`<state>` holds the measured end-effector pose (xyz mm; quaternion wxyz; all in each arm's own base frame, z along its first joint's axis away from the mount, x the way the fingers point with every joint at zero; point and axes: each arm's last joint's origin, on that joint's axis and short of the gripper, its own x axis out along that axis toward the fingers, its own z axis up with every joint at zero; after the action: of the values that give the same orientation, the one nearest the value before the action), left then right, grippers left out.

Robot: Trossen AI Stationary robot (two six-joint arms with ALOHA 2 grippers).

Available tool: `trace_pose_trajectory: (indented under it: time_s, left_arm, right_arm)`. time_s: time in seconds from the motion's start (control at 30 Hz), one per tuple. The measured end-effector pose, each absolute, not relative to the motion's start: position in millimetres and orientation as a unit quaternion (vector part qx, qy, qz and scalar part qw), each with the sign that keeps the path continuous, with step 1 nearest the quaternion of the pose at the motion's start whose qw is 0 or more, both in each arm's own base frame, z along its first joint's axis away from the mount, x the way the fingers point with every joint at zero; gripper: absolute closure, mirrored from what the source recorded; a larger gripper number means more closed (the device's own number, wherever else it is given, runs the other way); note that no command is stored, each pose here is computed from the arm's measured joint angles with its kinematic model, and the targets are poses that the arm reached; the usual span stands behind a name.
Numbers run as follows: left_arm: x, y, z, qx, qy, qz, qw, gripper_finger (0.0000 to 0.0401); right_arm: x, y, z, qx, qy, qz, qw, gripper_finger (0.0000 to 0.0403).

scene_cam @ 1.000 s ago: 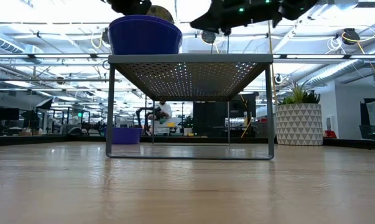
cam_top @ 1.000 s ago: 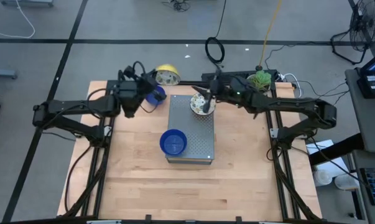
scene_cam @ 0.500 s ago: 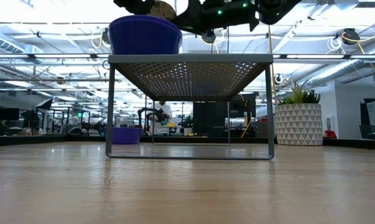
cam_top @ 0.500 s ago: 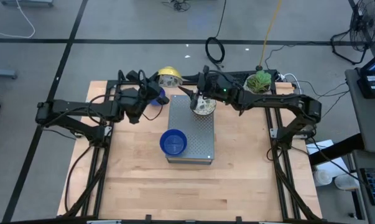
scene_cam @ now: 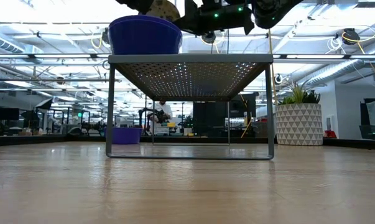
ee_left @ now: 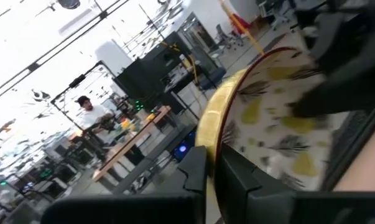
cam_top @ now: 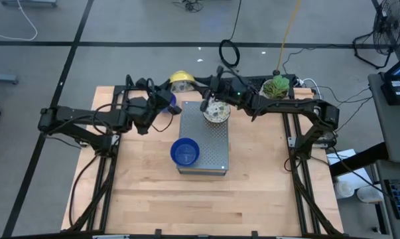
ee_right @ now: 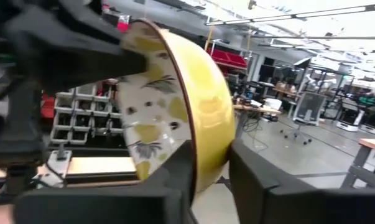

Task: Pick & Place Mini bowls
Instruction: Stack the yellow patterned bowl on top of the yellow patterned bowl on the shelf

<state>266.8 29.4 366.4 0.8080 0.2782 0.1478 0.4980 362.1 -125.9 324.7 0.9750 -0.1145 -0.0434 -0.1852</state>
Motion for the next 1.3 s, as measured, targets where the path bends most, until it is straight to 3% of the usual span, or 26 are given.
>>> trace_pose_trajectory:
  time_s: [0.1, 0.27, 0.6, 0.87, 1.3]
  left_arm:
    - [267.5, 22.6, 366.3, 0.265, 0.135, 0.489, 0.820, 0.0367]
    - [269.6, 11.6, 365.1, 0.254, 0.116, 0.452, 0.847, 0.0323]
    - [269.3, -20.3, 364.8, 0.256, 0.094, 0.384, 0.882, 0.0254]
    - [264.7, -33.9, 363.9, 0.268, 0.118, 0.416, 0.861, 0.0243]
    - [262.6, -10.0, 340.9, 0.220, 0.180, 0.477, 0.832, 0.0242]
  right_arm:
    - [361.2, -128.5, 325.2, -0.119, -0.043, -0.190, 0.974, 0.0373]
    - [359.6, -132.7, 325.0, -0.131, -0.039, -0.188, 0.973, 0.0398]
    - [357.8, -133.2, 318.6, -0.147, 0.000, -0.171, 0.974, 0.0401]
    - [353.0, -132.6, 326.1, -0.151, 0.041, -0.171, 0.973, 0.0401]
    - [328.3, -139.4, 415.8, -0.151, 0.213, -0.129, 0.957, 0.0402]
